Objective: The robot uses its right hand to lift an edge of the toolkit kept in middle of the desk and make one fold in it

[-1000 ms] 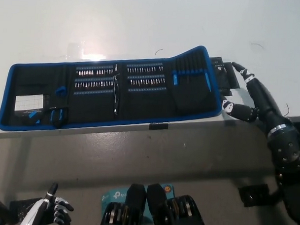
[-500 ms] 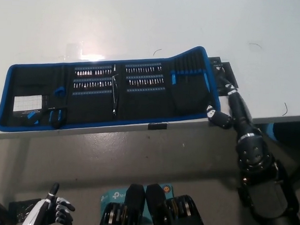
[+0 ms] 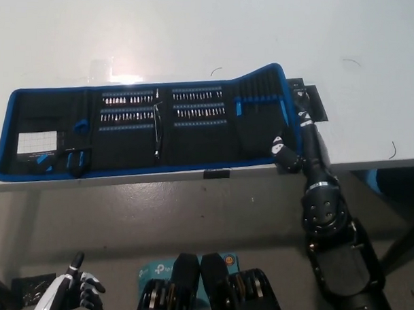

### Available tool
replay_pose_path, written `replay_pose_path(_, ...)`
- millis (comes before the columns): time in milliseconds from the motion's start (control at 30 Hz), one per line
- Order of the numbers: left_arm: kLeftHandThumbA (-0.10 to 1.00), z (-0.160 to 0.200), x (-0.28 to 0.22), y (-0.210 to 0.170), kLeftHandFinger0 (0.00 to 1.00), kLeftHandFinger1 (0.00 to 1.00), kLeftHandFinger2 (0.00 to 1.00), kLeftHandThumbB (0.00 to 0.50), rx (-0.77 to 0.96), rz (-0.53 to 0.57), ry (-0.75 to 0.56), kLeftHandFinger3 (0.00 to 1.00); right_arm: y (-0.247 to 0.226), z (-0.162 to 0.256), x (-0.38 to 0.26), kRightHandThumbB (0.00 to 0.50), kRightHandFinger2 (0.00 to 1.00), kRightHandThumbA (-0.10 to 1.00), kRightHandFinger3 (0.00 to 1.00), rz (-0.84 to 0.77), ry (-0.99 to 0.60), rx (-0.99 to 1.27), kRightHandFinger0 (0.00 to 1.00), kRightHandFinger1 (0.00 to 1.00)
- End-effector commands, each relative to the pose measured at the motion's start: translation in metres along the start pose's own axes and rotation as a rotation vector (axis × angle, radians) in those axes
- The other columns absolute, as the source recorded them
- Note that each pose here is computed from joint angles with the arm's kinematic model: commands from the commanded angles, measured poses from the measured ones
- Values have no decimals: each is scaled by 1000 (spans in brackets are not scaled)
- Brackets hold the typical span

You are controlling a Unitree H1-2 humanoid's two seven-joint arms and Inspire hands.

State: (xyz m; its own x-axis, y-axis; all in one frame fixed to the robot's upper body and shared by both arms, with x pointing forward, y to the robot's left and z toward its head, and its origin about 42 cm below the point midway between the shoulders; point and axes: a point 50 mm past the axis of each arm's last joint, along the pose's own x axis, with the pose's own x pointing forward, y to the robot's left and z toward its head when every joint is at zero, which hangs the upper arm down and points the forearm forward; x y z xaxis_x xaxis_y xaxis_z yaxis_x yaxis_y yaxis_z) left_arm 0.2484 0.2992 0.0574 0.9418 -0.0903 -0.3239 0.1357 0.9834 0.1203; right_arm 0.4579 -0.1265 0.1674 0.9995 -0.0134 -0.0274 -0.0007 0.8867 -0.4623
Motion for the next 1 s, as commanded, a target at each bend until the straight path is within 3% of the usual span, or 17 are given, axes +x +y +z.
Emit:
replay_pose_path(0, 1000, 5, -3, 3, 354, 314, 263, 500, 3, 2, -45, 321, 13, 39, 8, 357, 1000, 265, 1000, 13, -90, 82, 1000, 1000)
replay_pose_path(100, 1000, 7, -4, 3, 363, 322, 274, 500, 3, 3, -44, 333, 21, 46, 6, 360, 1000, 246, 1000, 23, -105, 97, 1000, 1000)
replay_pose_path(167, 1000, 10, -1, 4, 357, 318, 272, 500, 4, 5, -44, 341, 26, 52, 5, 323, 1000, 280, 1000, 58, -109, 103, 1000, 1000)
replay_pose_path(233, 1000, 11, 0, 5, 340, 313, 265, 500, 5, 3, -48, 333, 28, 54, 4, 318, 1000, 286, 1000, 79, -108, 93, 1000, 1000)
replay_pose_path(367, 1000, 15, 2, 7, 335, 312, 248, 500, 15, -10, -66, 312, 30, 57, 3, 326, 1000, 243, 1000, 89, -137, 91, 1000, 1000)
replay_pose_path(433, 1000, 15, 4, 8, 325, 305, 243, 500, 21, -11, -72, 298, 31, 56, 2, 347, 1000, 163, 1000, 85, -145, 145, 1000, 1000)
replay_pose_path(467, 1000, 15, 4, 8, 320, 300, 243, 500, 21, -7, -72, 287, 31, 55, 1, 346, 957, 124, 1000, 82, -146, 167, 983, 950)
replay_pose_path(500, 1000, 15, 4, 9, 313, 298, 243, 500, 36, -6, -69, 280, 30, 52, 1, 289, 354, -22, 1000, 81, -167, 222, 239, 243)
replay_pose_path(533, 1000, 15, 5, 9, 311, 297, 243, 500, 39, -7, -69, 280, 30, 52, 1, 301, 260, -1, 1000, 79, -170, 230, 60, 75)
replay_pose_path(567, 1000, 16, 5, 9, 310, 296, 242, 500, 44, -9, -71, 276, 29, 50, 2, 255, 24, -95, 1000, 74, -190, 224, 2, 3)
replay_pose_path(600, 1000, 16, 5, 10, 292, 291, 240, 500, 44, -9, -72, 274, 27, 49, 1, 184, 1, -100, 1000, 54, -228, 231, 0, 0)
replay_pose_path(633, 1000, 16, 5, 10, 319, 302, 249, 500, 43, -18, -75, 277, 24, 47, 1, 125, 13, -100, 713, 11, -261, 208, 0, 0)
replay_pose_path(667, 1000, 17, 4, 10, 330, 306, 253, 500, 43, -20, -74, 289, 21, 47, 0, 68, 117, -100, 431, -21, -281, 177, 0, 21)
replay_pose_path(700, 1000, 17, 3, 11, 334, 312, 269, 500, 44, -23, -74, 297, 19, 47, 0, 68, 325, -100, 277, -35, -289, 165, 0, 126)
replay_pose_path(733, 1000, 17, 3, 11, 336, 315, 281, 500, 42, -26, -77, 304, 18, 47, 0, 51, 462, -100, 202, -46, -294, 161, 0, 194)
replay_pose_path(833, 1000, 16, 3, 12, 298, 302, 267, 500, 40, -19, -64, 313, 14, 47, -1, 61, 531, -100, 154, -80, -310, 153, 0, 249)
replay_pose_path(967, 1000, 17, 3, 11, 322, 296, 244, 500, 50, -24, -65, 294, 10, 47, -1, 77, 435, -100, 169, -107, -343, 147, 0, 172)
